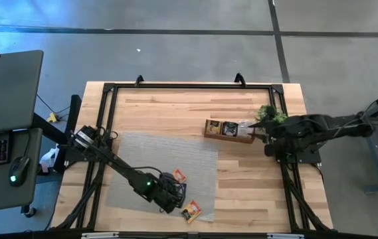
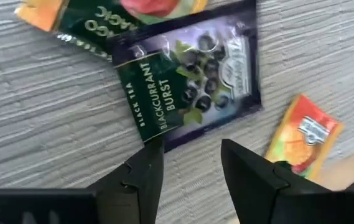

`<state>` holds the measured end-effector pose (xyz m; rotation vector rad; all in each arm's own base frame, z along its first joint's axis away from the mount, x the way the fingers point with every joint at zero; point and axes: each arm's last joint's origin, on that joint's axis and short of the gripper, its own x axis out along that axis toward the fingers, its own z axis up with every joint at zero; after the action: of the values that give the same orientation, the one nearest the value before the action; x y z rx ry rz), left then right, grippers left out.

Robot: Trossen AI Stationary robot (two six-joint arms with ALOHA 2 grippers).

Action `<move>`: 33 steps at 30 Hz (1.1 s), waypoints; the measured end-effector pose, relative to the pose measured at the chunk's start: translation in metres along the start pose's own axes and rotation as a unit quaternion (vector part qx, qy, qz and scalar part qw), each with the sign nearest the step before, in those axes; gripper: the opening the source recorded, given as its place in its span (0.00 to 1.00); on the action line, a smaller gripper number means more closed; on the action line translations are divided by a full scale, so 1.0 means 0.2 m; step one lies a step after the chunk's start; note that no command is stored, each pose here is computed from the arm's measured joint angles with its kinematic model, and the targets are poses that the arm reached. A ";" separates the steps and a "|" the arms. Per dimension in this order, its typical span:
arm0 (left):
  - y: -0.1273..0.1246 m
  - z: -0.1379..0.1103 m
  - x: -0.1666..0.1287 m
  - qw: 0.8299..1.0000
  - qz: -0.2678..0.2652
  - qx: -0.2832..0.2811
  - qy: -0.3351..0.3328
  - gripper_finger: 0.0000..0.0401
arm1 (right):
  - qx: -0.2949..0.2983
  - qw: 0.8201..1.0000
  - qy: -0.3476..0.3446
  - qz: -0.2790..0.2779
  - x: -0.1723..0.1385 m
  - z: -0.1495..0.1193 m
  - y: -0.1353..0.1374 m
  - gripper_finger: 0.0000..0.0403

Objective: Pick & Place Tea
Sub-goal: Put the dark purple tea bag in the middle section of the wooden organizer

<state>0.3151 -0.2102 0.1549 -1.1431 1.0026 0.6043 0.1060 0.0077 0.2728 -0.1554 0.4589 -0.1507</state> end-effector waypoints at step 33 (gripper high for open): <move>-0.06 0.00 -0.05 0.997 -0.005 -0.082 -0.014 0.39 | 0.058 0.986 -0.048 0.152 0.06 0.08 0.04 0.32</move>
<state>0.3197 -0.2126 0.1698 -1.2795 0.9373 0.7029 0.1239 0.0159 0.2804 0.0232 0.3725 0.1283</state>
